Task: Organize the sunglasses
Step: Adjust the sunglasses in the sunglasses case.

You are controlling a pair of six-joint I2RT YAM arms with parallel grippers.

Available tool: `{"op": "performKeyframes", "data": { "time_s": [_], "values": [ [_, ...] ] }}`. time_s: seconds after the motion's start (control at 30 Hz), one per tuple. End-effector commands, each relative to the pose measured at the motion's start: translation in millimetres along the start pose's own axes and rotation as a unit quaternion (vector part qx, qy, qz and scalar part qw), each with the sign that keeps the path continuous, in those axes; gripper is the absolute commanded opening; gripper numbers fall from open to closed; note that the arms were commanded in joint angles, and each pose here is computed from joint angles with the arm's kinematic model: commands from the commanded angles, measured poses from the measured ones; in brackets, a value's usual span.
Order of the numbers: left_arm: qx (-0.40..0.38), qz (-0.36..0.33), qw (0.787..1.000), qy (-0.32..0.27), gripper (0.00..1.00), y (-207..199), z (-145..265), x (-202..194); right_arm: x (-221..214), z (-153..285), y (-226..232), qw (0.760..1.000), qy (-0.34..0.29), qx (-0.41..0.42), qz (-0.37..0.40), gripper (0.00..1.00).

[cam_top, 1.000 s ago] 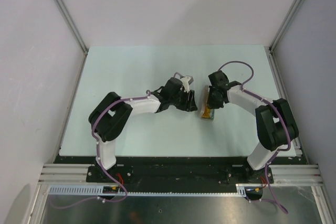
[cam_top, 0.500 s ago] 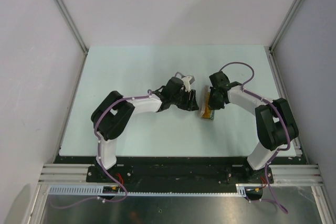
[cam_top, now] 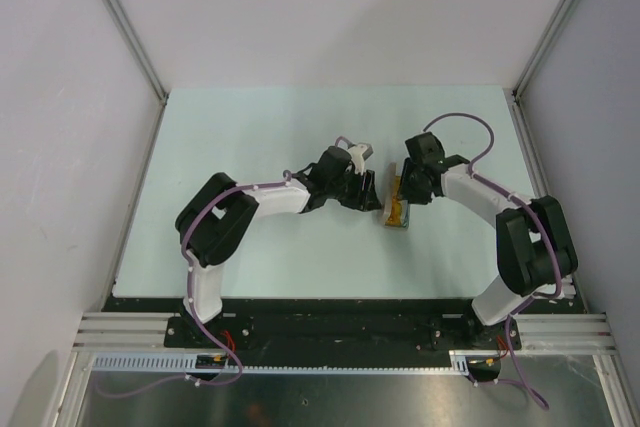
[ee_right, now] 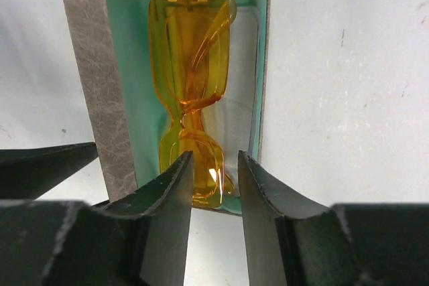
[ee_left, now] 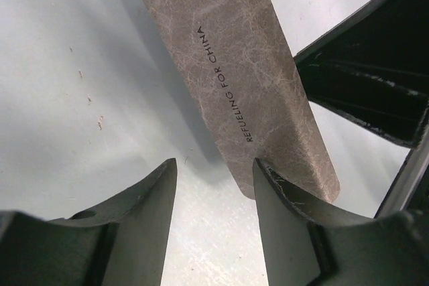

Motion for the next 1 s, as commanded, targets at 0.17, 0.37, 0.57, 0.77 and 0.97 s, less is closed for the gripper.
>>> {"op": "performKeyframes", "data": {
  "time_s": [0.17, 0.37, 0.57, 0.77, 0.97],
  "values": [
    [0.006, -0.008, 0.999, -0.044, 0.54, -10.6, 4.8, 20.8, 13.7, -7.6, 6.5, 0.999, -0.021, 0.035, -0.012, 0.43],
    [0.014, -0.011, 0.999, -0.043, 0.54, -6.9, 6.2, 19.0, 17.1, -10.2, 15.6, 0.998, -0.028, 0.059, -0.011, 0.5],
    [0.016, -0.011, 0.999, -0.041, 0.54, -5.1, 6.6, 18.7, 9.8, -20.2, 16.4, 0.998, -0.011, 0.054, -0.01, 0.52],
    [0.013, -0.012, 0.999, -0.04, 0.54, -5.9, 6.3, 19.1, 7.3, -27.4, 17.8, 0.999, -0.009, 0.047, -0.007, 0.52],
    [0.013, -0.012, 0.999, -0.037, 0.54, -5.2, 5.6, 17.7, 8.1, -27.6, 14.0, 0.999, -0.015, 0.028, -0.007, 0.5]
  ]
}}
Point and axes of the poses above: each gripper's point midway between its finger pads, its own z axis back along the fingers, its own y axis along the line the jaws close on, x = y × z, the point moved 5 cm from there along z, back along the fingers, and after that the axes turned 9 degrees about z, right-handed, at the moved point
